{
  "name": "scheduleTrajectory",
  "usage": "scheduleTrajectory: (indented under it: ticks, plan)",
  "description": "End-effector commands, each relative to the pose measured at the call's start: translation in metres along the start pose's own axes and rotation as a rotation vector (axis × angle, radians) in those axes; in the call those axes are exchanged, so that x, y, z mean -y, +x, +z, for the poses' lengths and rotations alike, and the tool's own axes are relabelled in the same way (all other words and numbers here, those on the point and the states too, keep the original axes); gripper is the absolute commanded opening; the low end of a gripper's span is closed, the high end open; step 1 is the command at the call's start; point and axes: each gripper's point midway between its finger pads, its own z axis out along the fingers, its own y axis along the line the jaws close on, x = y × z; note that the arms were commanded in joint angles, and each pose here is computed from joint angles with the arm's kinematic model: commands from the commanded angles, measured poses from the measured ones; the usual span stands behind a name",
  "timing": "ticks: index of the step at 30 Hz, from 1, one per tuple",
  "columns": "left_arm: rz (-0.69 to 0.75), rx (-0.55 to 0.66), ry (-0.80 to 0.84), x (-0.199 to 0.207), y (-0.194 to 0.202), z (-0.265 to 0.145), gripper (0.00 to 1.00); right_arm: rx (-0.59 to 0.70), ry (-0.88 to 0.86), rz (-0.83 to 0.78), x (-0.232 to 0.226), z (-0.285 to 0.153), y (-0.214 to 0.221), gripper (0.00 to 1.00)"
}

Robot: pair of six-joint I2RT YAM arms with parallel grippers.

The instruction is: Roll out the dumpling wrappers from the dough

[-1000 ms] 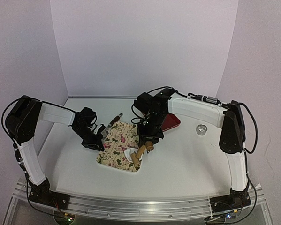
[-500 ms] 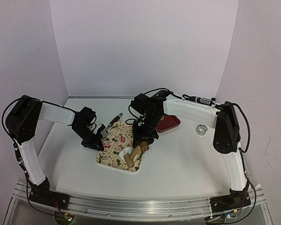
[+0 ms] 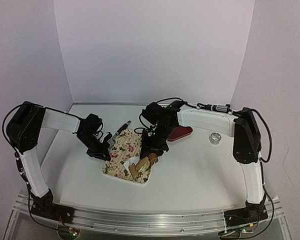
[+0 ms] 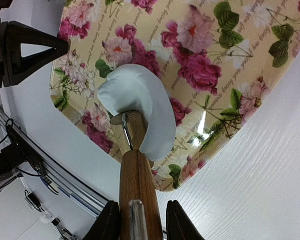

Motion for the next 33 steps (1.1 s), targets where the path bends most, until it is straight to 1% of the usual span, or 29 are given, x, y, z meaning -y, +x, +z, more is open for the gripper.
scheduleTrajectory:
  ticks: [1, 7, 12, 16, 25, 33]
  plan:
    - [-0.062, -0.087, -0.163, -0.048, 0.024, 0.006, 0.0, -0.103, 0.388, 0.15, 0.121, 0.038, 0.025, 0.0]
    - [-0.069, -0.078, -0.199, -0.064, 0.02, -0.005, 0.0, -0.106, 0.382, 0.183, 0.138, 0.026, 0.025, 0.0]
    - [-0.073, -0.075, -0.206, -0.067, 0.019, -0.008, 0.0, -0.079, 0.382, 0.243, 0.157, 0.005, 0.022, 0.0]
    - [-0.082, -0.071, -0.202, -0.066, 0.018, -0.007, 0.0, -0.069, 0.391, 0.285, 0.17, -0.003, 0.02, 0.0]
    - [-0.092, -0.072, -0.213, -0.069, 0.018, -0.009, 0.0, -0.045, 0.434, 0.364, 0.183, -0.012, 0.026, 0.0]
    - [-0.1, -0.065, -0.211, -0.07, 0.018, -0.012, 0.0, 0.003, 0.416, 0.404, 0.187, -0.034, 0.024, 0.0]
